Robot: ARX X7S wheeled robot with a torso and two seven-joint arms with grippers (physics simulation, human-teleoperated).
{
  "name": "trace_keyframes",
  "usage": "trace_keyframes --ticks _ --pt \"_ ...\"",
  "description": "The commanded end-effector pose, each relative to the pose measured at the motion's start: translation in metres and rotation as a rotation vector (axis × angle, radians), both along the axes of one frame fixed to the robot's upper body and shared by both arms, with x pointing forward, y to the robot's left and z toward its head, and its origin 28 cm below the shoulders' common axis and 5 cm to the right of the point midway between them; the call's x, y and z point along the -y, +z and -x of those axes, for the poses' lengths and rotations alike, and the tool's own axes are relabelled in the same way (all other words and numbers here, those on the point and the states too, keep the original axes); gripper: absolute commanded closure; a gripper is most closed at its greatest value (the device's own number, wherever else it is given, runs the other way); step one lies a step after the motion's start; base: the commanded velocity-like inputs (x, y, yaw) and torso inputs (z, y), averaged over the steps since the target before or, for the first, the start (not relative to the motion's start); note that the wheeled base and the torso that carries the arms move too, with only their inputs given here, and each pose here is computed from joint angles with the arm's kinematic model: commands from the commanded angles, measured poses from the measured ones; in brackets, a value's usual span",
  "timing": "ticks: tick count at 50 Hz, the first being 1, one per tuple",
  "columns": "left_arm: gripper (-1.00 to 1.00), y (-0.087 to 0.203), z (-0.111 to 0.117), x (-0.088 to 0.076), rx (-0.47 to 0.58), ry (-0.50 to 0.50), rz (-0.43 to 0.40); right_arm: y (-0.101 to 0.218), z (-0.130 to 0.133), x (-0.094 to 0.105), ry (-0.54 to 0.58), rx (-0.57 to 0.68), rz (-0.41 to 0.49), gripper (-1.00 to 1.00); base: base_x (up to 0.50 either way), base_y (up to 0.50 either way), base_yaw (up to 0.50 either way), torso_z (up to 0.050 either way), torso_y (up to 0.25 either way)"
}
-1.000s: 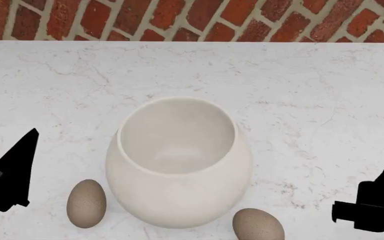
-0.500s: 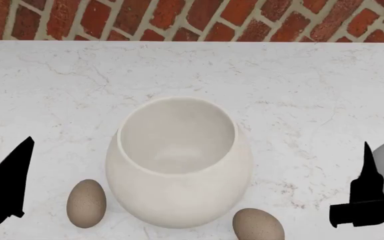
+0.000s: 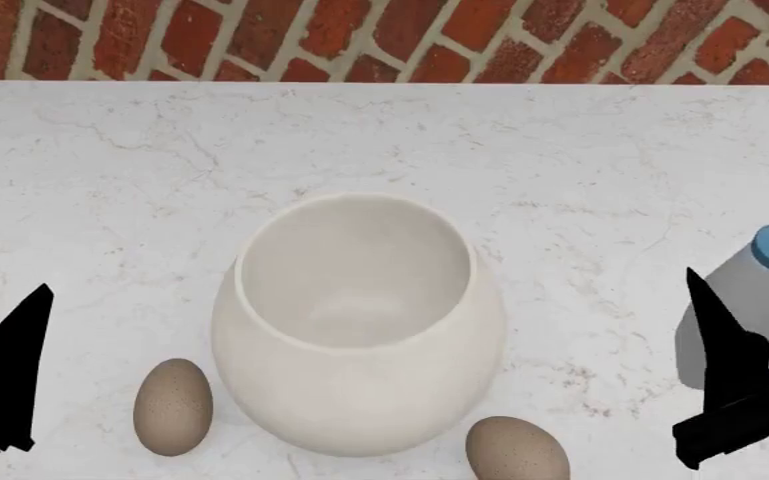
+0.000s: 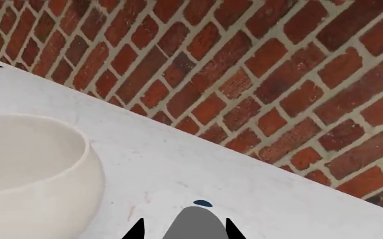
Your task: Place the eggs and milk next to the bowl.
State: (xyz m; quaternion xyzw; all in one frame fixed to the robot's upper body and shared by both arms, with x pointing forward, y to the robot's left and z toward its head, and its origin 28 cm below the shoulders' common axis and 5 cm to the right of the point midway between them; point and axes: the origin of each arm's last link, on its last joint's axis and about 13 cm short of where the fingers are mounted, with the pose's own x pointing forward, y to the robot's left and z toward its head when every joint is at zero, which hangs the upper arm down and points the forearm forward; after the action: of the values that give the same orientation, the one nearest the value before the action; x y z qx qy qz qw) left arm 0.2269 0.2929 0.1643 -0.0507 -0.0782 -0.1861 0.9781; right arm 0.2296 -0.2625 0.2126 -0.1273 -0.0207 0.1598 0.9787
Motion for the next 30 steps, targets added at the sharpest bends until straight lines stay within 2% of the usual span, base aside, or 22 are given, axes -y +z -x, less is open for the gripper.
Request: trace_keyframes --ticks 1,8,18,26,30 --pt "-1.00 0.000 0.007 0.003 0.019 -0.013 -0.005 0.019 -0.022 0.006 0.152 0.004 0.049 1.00 0.00 0.00 0.00 0.000 0.000" --pt "-1.00 0.000 0.007 0.004 0.017 -0.005 -0.018 0.023 -0.037 -0.002 0.236 -0.039 0.066 1.00 0.00 0.00 0.00 0.000 0.000" --pt "-1.00 -0.004 0.006 0.004 0.010 0.004 -0.025 0.027 -0.047 0.002 0.294 -0.093 0.099 1.00 0.00 0.00 0.00 0.000 0.000" --pt "-1.00 -0.005 0.003 0.004 0.008 0.013 -0.032 0.028 -0.064 0.001 0.341 -0.116 0.117 1.00 0.00 0.00 0.00 0.000 0.000" --pt "-1.00 -0.004 0.000 0.005 0.004 0.018 -0.035 0.023 -0.073 0.006 0.360 -0.125 0.115 1.00 0.00 0.00 0.00 0.000 0.003"
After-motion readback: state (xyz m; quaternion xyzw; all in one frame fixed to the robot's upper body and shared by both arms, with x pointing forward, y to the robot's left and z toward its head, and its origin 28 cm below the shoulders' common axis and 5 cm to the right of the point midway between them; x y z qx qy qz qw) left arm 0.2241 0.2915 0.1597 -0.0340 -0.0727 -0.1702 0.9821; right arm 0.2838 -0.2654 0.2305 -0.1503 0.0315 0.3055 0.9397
